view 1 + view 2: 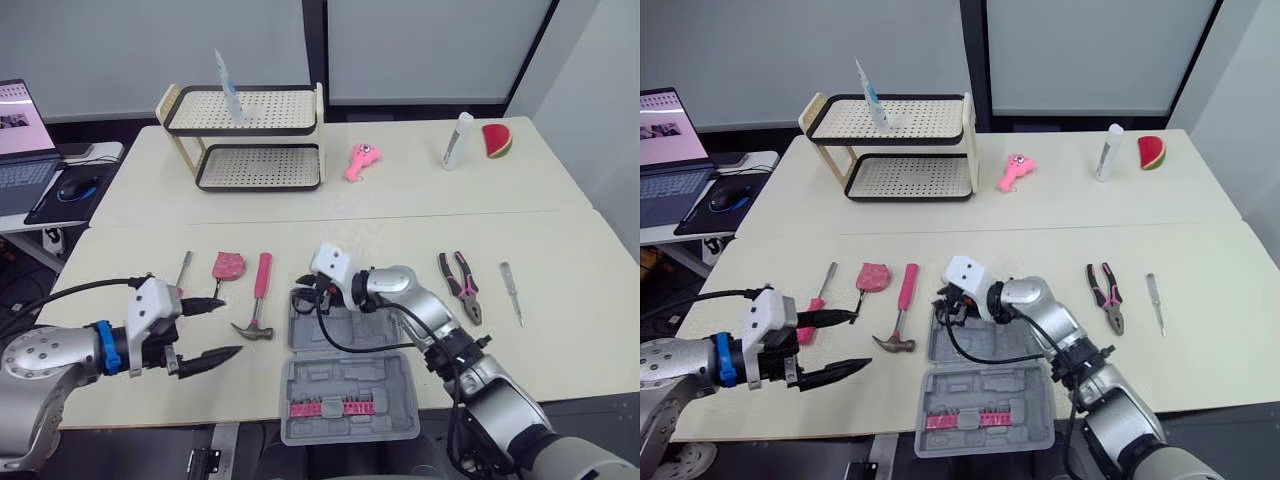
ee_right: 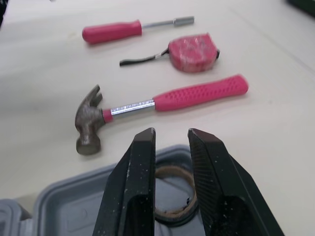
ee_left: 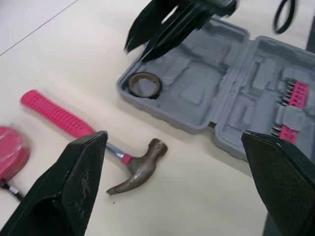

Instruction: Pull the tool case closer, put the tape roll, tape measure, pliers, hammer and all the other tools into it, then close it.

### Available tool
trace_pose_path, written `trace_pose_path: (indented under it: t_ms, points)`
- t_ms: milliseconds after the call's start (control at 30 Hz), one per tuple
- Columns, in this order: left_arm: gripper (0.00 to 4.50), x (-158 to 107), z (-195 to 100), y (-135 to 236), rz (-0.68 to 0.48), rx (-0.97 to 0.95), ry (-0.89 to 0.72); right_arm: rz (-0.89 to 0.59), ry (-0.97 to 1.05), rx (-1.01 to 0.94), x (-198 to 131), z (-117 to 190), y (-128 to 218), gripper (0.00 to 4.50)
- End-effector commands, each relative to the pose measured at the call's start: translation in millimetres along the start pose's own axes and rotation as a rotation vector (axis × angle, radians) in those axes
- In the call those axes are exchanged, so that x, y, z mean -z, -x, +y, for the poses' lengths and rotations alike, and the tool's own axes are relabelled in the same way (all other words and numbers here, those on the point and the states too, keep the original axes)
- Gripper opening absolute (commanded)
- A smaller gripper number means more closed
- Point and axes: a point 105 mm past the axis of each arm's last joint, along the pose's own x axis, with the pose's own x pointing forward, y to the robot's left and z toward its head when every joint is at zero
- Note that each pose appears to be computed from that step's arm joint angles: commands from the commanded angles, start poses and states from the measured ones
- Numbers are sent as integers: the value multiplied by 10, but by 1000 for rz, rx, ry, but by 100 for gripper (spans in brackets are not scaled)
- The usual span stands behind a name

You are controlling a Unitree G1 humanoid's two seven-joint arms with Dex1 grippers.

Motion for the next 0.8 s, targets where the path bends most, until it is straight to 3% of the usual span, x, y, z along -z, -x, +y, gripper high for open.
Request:
trace_pose_path:
  t_ms: [33,167,467,600,800]
  points:
    - [450,7,216,190,-71,-189,18,-111,73,57,-318,-16,349,126]
    - [450,194,378,404,-99,-374,89,-94,158,217,-250,-120,904,126]
    - [450,730,482,861,-93,-690,240,103,12,665,397,-219,2473,126]
    - [450,831,389,844,-76,-668,279,136,-48,764,630,-124,2843,172]
    - [450,985,238,836,-52,-655,336,234,-134,869,1052,287,3216,290]
